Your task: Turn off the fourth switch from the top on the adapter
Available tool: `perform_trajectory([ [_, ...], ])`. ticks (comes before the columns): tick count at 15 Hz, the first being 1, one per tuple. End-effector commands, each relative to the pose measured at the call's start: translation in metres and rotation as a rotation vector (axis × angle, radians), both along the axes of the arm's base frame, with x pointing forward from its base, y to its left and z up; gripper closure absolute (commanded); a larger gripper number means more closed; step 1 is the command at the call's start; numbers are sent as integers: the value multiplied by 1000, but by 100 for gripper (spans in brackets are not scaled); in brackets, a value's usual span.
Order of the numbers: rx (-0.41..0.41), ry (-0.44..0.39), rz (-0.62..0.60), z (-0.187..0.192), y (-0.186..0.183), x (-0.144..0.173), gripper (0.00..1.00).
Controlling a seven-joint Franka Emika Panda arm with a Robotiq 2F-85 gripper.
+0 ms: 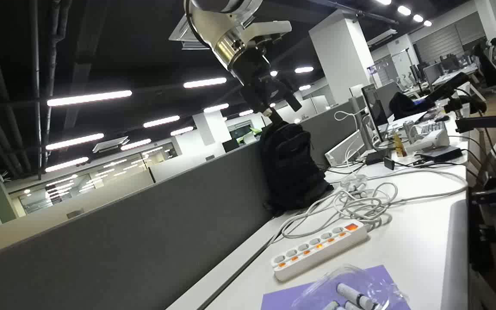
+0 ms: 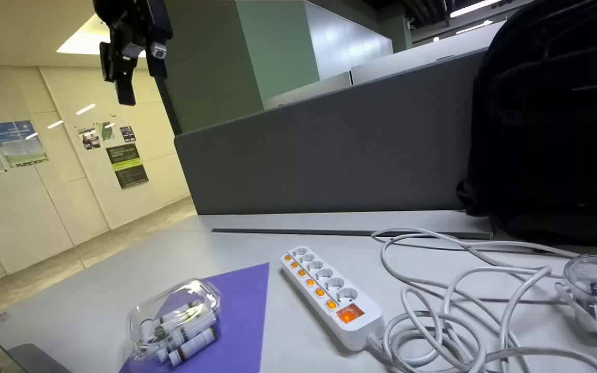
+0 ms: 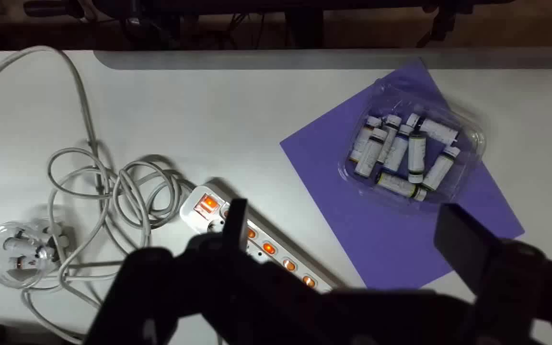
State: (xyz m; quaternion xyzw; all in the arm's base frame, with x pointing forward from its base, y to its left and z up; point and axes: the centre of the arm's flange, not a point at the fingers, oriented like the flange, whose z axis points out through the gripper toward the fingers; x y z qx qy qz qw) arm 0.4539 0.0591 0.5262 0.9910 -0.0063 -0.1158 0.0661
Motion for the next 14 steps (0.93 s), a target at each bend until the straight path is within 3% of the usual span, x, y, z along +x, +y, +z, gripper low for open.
perform_trajectory([
  [1, 0, -1, 0, 0, 0, 0, 0],
  [11, 0, -3, 0, 0, 0, 0, 0],
  [14, -32, -2, -43, -19, -7, 11, 0],
])
